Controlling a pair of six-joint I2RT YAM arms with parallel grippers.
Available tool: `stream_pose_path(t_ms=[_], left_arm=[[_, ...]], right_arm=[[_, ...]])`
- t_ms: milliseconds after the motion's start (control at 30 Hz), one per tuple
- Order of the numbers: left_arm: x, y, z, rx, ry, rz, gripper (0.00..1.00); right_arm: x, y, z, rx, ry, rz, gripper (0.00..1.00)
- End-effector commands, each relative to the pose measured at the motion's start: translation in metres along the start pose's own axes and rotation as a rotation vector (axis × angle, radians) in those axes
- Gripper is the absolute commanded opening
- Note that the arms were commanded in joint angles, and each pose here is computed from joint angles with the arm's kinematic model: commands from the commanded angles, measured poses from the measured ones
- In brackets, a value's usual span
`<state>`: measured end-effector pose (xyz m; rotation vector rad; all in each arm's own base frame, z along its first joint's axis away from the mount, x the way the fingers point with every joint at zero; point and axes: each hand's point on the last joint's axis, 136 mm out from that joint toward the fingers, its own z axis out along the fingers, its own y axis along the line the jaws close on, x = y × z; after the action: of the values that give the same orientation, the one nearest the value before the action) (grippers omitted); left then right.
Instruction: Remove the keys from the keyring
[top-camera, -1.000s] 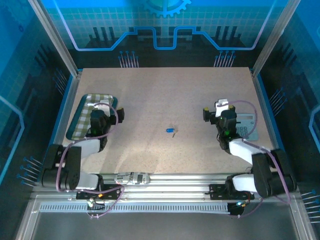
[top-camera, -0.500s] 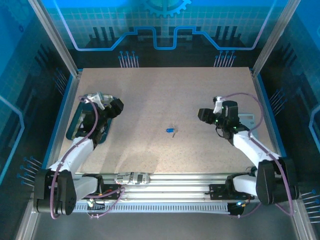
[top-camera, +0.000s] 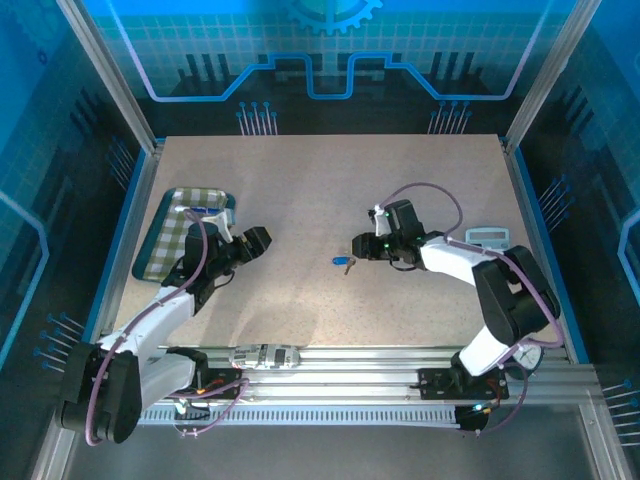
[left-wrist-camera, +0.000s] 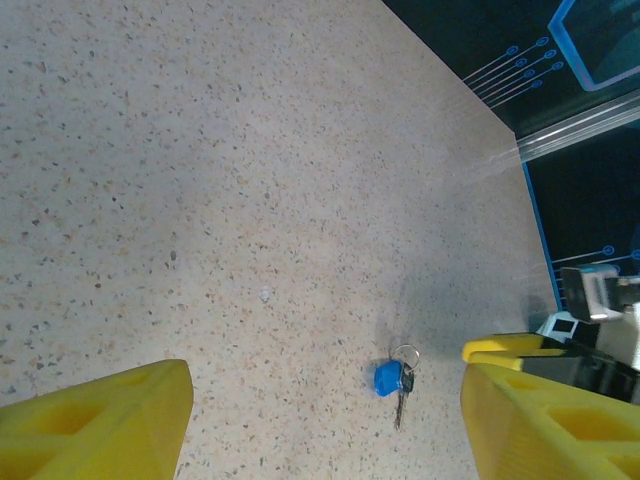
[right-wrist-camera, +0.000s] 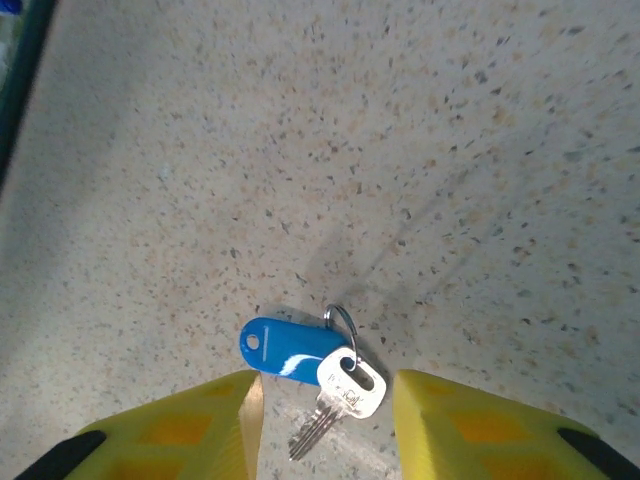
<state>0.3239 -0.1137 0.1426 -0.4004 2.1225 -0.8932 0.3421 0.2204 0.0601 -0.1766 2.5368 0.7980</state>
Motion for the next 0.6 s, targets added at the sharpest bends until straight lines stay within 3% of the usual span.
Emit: stream_pose_path(t_ms=[0,567], left_arm=[[0.012,-0.001,0.001,0.016,0.036,-0.023,0.73],[0.018,0.002,0.006,0.018,0.044,-0.049,0.73]], right_arm=[[0.007,0.002,0.013,0.003,0.049,0.023,0.39],[0.013,-0.001,0.040,0.027,0.095,0.024,0.23]])
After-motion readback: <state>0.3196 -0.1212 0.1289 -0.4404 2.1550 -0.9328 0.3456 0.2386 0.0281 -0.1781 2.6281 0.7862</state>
